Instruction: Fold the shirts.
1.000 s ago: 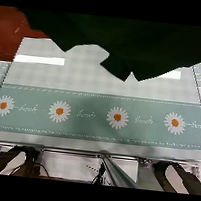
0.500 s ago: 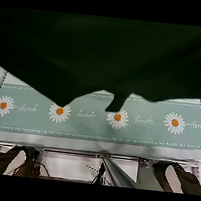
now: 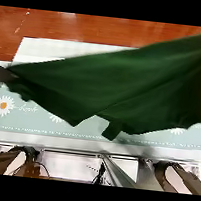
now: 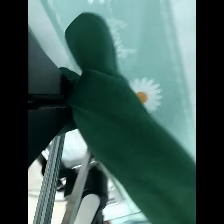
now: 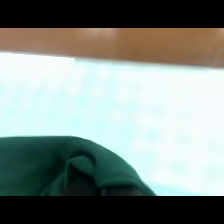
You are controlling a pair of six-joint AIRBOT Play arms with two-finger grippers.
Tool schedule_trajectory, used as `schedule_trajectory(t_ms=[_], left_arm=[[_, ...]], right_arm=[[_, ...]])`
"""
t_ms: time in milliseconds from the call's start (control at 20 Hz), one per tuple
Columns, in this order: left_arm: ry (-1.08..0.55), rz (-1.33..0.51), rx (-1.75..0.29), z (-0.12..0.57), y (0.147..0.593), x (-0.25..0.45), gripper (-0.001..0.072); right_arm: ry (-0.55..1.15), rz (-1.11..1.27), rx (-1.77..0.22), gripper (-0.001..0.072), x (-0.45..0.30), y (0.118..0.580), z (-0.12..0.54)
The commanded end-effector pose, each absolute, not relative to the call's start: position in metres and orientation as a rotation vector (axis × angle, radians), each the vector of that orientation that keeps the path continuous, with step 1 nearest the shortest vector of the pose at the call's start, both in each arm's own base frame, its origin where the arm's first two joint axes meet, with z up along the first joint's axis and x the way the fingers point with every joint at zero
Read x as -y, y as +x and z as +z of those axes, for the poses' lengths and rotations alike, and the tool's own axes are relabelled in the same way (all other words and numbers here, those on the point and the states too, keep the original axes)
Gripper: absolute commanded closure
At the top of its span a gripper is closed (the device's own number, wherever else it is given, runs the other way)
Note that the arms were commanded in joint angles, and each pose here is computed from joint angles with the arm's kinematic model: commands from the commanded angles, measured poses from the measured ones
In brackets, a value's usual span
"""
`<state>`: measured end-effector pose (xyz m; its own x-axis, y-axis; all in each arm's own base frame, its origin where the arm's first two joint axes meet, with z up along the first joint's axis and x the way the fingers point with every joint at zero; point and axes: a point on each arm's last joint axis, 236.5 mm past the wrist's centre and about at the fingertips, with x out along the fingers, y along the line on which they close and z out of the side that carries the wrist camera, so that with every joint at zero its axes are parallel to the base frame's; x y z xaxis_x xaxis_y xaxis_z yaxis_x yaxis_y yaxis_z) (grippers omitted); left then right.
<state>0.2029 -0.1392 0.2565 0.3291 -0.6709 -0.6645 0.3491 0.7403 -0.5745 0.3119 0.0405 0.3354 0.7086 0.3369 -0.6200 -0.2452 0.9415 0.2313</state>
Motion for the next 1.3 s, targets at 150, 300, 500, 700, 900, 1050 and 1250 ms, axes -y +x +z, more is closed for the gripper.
schedule_trajectory(t_ms=[150, 300, 500, 700, 900, 1050, 1250], left_arm=[[-0.514, -0.631, -1.185, 0.105, 0.261, 0.151, 0.0691], [-0.426, -0.475, -1.256, 0.032, 0.294, 0.117, 0.0692], [-0.456, -0.361, -1.321, -0.032, 0.329, 0.102, 0.0691], [-0.490, -0.299, -1.387, -0.079, 0.340, 0.095, 0.0691], [-0.514, -0.309, -1.384, -0.058, 0.355, 0.079, 0.0644], [-0.565, -0.342, -1.394, 0.002, 0.362, 0.043, 0.0264], [-0.666, -0.286, -1.420, 0.033, 0.334, 0.016, 0.0262]], right_arm=[[-0.007, 0.298, -0.955, 0.0686, -0.067, 0.446, 0.202], [-0.014, 0.287, -1.008, 0.0686, -0.076, 0.493, 0.140], [0.015, 0.274, -1.104, 0.0686, -0.077, 0.515, 0.078], [0.039, 0.290, -1.157, 0.0686, -0.083, 0.518, 0.051], [0.040, 0.289, -1.154, 0.0686, -0.083, 0.518, 0.051], [0.039, 0.292, -1.171, 0.0686, -0.083, 0.515, 0.049], [0.036, 0.296, -1.199, 0.0686, -0.082, 0.508, 0.047]])
